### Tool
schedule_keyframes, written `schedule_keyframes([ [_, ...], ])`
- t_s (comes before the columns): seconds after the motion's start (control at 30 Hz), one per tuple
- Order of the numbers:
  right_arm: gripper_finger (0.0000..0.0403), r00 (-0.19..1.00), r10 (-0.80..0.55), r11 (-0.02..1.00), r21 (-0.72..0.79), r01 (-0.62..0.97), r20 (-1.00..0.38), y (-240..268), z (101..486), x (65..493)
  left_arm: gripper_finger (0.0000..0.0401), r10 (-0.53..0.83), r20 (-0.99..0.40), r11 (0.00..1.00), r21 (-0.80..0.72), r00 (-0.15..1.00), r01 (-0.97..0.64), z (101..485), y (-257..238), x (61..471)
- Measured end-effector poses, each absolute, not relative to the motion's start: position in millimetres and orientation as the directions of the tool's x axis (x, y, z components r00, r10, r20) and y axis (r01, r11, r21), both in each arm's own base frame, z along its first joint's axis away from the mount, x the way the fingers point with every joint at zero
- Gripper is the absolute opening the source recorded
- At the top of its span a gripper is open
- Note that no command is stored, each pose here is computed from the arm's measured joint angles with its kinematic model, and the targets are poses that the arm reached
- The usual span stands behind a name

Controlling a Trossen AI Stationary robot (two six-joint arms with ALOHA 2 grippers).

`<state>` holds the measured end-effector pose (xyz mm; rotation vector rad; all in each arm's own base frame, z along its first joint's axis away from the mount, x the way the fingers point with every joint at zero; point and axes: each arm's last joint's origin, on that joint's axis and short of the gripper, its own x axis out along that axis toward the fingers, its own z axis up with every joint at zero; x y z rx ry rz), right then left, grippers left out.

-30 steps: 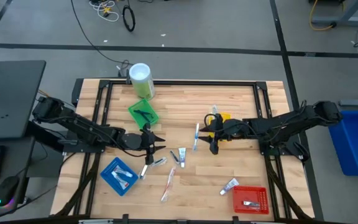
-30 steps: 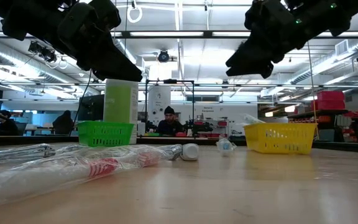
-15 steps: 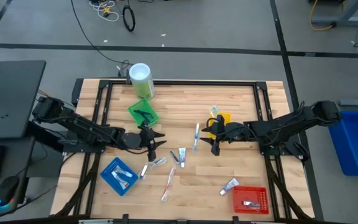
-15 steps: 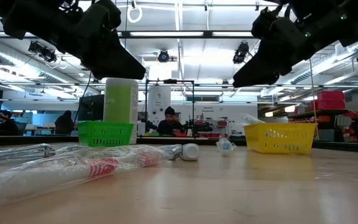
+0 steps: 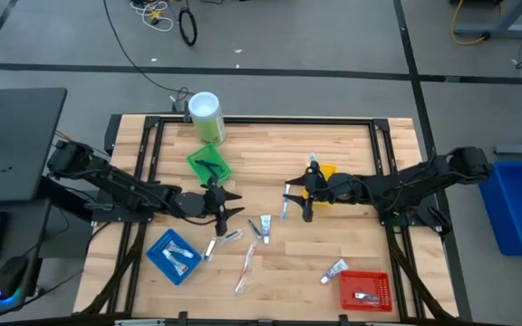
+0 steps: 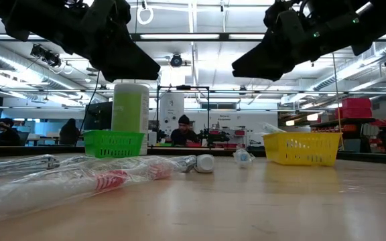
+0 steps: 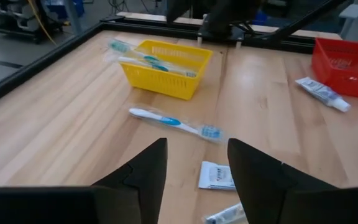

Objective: Pick & Place Travel size toiletries
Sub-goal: Put the right toothpaste into the blue bin

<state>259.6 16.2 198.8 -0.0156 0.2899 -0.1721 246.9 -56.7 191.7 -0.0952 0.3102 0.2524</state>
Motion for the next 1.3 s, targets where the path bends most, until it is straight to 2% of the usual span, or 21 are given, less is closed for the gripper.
schedule_keyframes([
  [0.2, 0.0186, 0.936, -0.171, 0.985, -0.019, 0.174, -0.307, 14.9, 196.5, 259.0, 0.0194, 0.181, -0.321, 0.969, -0.105, 0.929, -0.225, 191.5, -58.1, 247.1],
  [0.37, 0.0173, 0.948, -0.087, 0.995, 0.016, 0.096, -0.306, 17.3, 197.0, 259.5, 0.0203, 0.170, -0.323, 0.970, -0.110, 0.931, -0.216, 191.4, -58.4, 247.2],
  [0.67, 0.0161, 0.949, -0.065, 0.997, 0.025, 0.076, -0.308, 18.0, 196.9, 259.5, 0.0201, 0.106, -0.330, 0.967, -0.186, 0.938, -0.175, 191.2, -62.1, 246.9],
  [0.87, 0.0184, 0.949, -0.065, 0.997, 0.025, 0.076, -0.307, 18.0, 197.0, 259.5, 0.0201, 0.101, -0.329, 0.965, -0.196, 0.939, -0.173, 191.9, -64.6, 246.6],
  [1.0, 0.0208, 0.951, -0.065, 0.997, 0.026, 0.076, -0.303, 18.0, 197.4, 259.7, 0.0201, 0.097, -0.292, 0.959, -0.226, 0.951, -0.168, 204.7, -66.3, 253.2],
  [1.07, 0.0218, 0.952, -0.053, 0.998, 0.022, 0.063, -0.302, 18.6, 197.5, 259.7, 0.0201, 0.072, -0.279, 0.972, -0.195, 0.958, -0.130, 210.9, -68.9, 255.9],
  [1.17, 0.0226, 0.951, 0.027, 0.999, 0.031, -0.019, -0.307, 21.8, 197.2, 259.6, 0.0200, 0.056, -0.281, 0.987, -0.126, 0.958, -0.095, 216.8, -73.1, 257.9],
  [1.3, 0.0222, 0.934, 0.133, 0.991, 0.031, -0.130, -0.331, 37.0, 202.8, 261.8, 0.0200, 0.127, -0.309, 0.984, -0.079, 0.942, -0.158, 214.5, -71.2, 257.2],
])
